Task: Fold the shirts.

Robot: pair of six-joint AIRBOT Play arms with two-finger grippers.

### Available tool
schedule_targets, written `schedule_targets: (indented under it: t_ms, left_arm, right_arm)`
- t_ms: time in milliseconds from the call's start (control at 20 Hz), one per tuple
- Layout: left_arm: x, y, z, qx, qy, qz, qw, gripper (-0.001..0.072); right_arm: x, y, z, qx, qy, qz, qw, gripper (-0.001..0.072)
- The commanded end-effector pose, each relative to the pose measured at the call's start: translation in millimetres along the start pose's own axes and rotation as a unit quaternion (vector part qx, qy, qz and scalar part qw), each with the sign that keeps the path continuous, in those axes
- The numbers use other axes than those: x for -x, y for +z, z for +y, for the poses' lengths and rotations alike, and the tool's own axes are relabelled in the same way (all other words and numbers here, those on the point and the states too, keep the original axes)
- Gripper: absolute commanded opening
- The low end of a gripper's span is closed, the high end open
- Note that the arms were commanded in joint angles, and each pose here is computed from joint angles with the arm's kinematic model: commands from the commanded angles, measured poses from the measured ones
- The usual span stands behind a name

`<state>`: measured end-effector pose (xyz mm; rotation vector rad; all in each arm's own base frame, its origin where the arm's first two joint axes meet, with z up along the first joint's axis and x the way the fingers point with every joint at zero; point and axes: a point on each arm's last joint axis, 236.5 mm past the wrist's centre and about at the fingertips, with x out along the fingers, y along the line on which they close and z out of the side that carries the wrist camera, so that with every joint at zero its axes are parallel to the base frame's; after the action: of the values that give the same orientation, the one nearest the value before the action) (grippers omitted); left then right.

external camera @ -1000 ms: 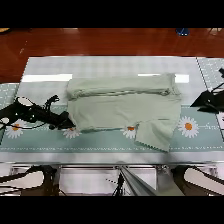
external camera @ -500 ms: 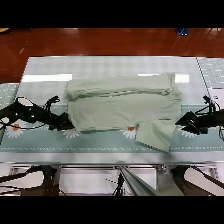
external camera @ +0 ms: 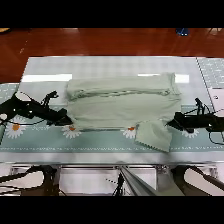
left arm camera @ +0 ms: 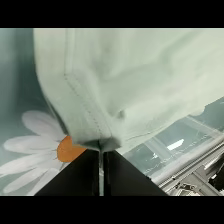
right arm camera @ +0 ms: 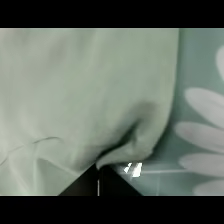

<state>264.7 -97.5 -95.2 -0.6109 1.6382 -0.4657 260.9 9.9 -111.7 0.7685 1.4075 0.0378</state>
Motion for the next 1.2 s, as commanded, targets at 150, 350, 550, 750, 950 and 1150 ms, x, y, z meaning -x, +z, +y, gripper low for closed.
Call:
schedule_targets:
  t_ms: [150, 350, 550, 750, 950, 1150]
  left_arm:
    - [54.4, 34.8, -35.0, -0.061, -0.004, -0.051, 0.997, 0.0034]
    - [109.6, 68.5, -78.8, -0.122, -0.004, -0.135, 0.983, 0.0034]
    - [135.8, 106.1, -96.8, -0.129, -0.011, -0.218, 0.967, 0.0034]
    - [136.7, 144.6, -79.2, -0.089, 0.0, -0.272, 0.958, 0.0034]
    - [117.7, 166.2, -53.1, -0.062, 0.01, -0.274, 0.96, 0.0034]
    - [86.8, 177.3, -28.2, -0.034, 0.013, -0.251, 0.967, 0.0034]
  right_arm:
    - [95.4, 68.1, 87.5, 0.134, 0.032, -0.129, 0.982, 0.0029]
    - [157.4, 104.2, 142.7, 0.172, 0.06, -0.235, 0.955, 0.0029]
    - [156.1, 145.6, 166.7, 0.168, 0.066, -0.315, 0.932, 0.0028]
    - [110.3, 180.3, 173.4, 0.13, 0.076, -0.329, 0.932, 0.0029]
    - [76.5, 217.6, 176.4, 0.117, 0.065, -0.347, 0.928, 0.0029]
    - [58.8, 245.9, 172.2, 0.114, 0.053, -0.35, 0.928, 0.0029]
